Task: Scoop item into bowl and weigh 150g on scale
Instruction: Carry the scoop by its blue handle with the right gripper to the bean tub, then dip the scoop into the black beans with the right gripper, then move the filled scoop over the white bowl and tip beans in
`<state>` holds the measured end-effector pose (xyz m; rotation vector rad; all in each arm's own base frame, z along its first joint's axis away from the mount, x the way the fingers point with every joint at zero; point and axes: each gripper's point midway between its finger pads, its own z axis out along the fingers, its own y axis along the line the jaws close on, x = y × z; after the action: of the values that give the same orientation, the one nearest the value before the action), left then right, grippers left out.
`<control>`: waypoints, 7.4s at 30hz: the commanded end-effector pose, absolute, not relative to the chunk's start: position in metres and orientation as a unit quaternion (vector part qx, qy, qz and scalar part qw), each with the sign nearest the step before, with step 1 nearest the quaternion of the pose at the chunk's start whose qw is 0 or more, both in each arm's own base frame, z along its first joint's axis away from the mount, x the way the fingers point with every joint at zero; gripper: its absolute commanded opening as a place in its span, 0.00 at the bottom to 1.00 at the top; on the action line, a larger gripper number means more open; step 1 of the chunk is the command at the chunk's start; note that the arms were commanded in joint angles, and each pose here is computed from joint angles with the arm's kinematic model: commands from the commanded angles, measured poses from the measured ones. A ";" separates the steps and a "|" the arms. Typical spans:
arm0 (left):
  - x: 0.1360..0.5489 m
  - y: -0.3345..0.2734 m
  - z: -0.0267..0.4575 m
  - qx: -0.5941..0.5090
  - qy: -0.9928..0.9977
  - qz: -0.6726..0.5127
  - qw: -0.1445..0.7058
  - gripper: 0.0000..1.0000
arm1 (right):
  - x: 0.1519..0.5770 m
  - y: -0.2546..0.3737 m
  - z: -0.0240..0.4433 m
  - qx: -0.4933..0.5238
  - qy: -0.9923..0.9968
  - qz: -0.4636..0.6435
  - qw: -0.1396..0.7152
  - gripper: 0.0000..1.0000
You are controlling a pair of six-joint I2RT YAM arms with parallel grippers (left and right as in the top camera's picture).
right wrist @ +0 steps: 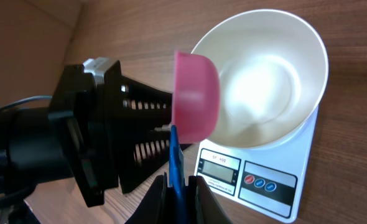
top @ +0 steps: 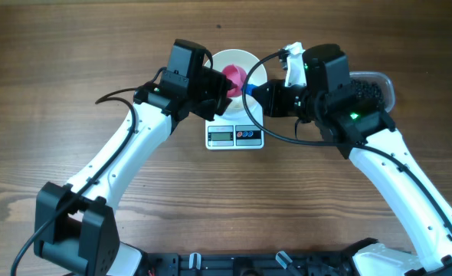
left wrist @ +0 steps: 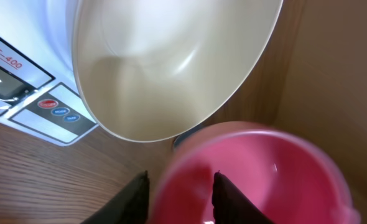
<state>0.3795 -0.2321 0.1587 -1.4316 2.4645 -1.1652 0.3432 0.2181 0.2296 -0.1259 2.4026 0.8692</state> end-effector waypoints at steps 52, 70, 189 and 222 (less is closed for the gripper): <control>0.383 -0.176 0.208 0.011 0.919 -0.249 0.305 0.93 | 0.369 -0.090 0.150 0.027 0.982 -0.085 0.168 0.04; 0.386 -0.177 0.197 0.009 0.924 -0.245 0.294 0.93 | 0.371 -0.040 0.104 -0.019 0.991 0.066 0.115 0.04; 0.406 -0.132 0.199 -0.048 0.920 -0.233 0.312 0.91 | 0.383 0.201 0.195 -0.147 0.938 0.244 0.199 0.04; 0.413 -0.109 0.199 -0.074 0.919 -0.220 0.320 0.96 | 0.398 0.215 0.201 -0.179 0.931 -0.002 0.319 0.04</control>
<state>0.4094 -0.1124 0.1996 -0.1894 2.4188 -0.5970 0.3948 0.2155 0.1787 -0.4886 2.5040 -0.0032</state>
